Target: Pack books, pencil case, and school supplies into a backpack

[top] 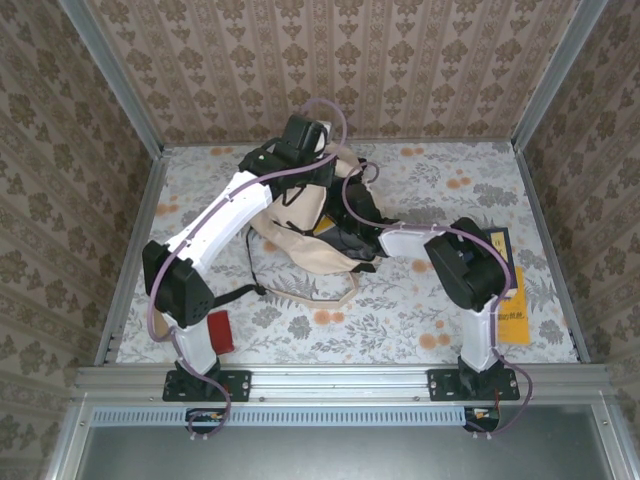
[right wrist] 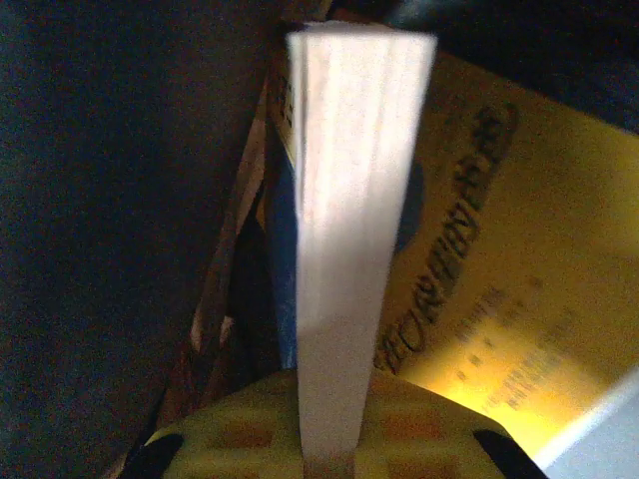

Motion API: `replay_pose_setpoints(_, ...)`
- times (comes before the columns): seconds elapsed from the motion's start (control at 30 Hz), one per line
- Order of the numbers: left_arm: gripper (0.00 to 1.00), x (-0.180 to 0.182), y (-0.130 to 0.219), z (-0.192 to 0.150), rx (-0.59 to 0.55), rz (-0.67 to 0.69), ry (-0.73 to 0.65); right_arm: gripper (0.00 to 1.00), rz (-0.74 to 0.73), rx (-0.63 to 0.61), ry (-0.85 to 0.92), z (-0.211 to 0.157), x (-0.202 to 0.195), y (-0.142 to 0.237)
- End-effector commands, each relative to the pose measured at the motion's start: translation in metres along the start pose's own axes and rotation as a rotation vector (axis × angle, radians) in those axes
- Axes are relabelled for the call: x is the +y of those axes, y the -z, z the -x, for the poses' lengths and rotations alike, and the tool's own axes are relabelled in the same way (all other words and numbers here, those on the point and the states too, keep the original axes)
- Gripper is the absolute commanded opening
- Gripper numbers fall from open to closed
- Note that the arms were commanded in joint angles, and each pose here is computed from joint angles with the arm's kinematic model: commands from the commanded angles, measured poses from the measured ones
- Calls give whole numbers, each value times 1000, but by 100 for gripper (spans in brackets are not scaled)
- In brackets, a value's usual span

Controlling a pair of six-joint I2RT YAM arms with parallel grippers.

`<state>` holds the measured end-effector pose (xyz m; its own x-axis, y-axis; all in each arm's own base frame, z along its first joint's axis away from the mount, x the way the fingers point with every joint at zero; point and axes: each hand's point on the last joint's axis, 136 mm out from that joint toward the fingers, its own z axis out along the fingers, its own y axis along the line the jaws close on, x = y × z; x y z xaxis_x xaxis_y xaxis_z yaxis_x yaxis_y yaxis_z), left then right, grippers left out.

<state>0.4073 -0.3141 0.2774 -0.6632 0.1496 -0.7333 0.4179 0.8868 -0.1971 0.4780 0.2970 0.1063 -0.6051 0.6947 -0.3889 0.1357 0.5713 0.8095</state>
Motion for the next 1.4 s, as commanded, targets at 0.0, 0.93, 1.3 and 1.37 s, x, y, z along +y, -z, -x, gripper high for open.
replay_pose_setpoints(0.0, 0, -3, 32, 30, -112, -46, 44, 26, -15, -47, -33, 6, 1, -19)
replay_pose_setpoints(0.93, 0, 69, 38, -30, -22, 34, 124, 80, -543, 9, 273, 86, -115, 230)
replay_pose_setpoints(1.3, 81, 51, 49, -72, 69, -120, 157, 92, -926, 21, 112, 151, -233, 259)
replay_pose_setpoints(1.37, 83, 46, 49, -70, 65, -149, 162, 92, -960, 54, 91, 154, -251, 256)
